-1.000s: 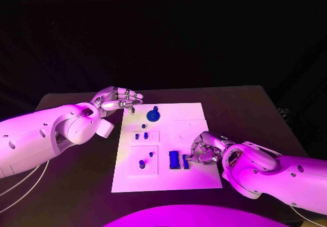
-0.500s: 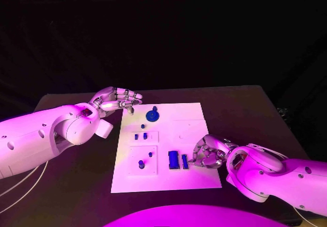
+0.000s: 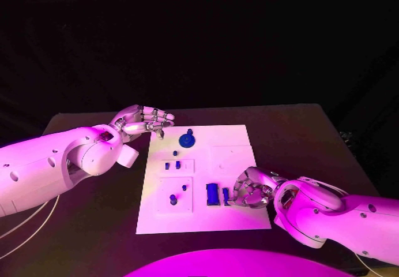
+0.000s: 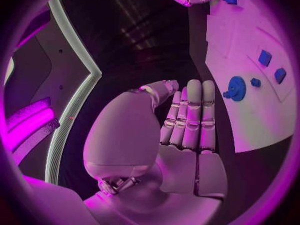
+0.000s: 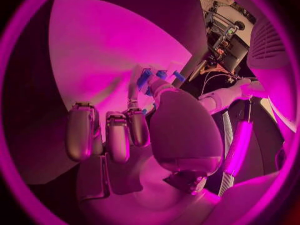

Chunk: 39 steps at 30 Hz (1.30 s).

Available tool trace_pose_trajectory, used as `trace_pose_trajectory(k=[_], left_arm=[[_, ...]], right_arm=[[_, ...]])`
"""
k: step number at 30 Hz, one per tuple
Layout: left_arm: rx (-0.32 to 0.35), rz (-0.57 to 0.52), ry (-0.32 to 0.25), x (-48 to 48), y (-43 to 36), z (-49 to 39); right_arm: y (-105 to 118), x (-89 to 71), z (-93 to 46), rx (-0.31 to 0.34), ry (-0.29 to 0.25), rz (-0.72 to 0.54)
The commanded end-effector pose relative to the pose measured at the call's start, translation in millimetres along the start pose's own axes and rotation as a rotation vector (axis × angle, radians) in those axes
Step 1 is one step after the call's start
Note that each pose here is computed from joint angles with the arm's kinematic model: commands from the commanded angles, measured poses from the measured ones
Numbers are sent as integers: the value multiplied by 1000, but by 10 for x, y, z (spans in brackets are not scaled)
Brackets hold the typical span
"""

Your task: Assemble the parts on the task board

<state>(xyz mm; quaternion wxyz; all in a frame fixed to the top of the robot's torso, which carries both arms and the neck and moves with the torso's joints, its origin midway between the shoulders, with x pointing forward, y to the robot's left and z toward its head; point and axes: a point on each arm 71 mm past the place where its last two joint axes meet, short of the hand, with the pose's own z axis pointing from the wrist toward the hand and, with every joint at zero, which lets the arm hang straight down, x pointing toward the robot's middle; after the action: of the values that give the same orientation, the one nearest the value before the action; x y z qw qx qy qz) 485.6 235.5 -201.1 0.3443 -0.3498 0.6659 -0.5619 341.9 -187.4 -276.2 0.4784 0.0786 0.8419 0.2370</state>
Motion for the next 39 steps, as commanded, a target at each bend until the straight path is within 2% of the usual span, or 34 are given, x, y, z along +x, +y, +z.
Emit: trace_pose_trajectory(k=[1,12,22,27,34,36,39], left_arm=[[8,-2,17,21,-12,4],[8,-2,17,20,-12,3],[9,-2,16,18,-12,4],[10,-2,15,18,-12,5],[14,-8,-2,-7,-3,8],[22,-15,-12,-25,7,8],[40,-28,-36,-48,11,22]], right_arm=[[-2,25,11,0,21,-10],[-2,77,72,14,44,-38],[7,67,64,10,22,-37],[24,31,27,-19,-3,-13],[135,-212,-9,-202,-86,93],[127,-352,16,-237,-113,157],[34,-547,106,-239,-151,264]])
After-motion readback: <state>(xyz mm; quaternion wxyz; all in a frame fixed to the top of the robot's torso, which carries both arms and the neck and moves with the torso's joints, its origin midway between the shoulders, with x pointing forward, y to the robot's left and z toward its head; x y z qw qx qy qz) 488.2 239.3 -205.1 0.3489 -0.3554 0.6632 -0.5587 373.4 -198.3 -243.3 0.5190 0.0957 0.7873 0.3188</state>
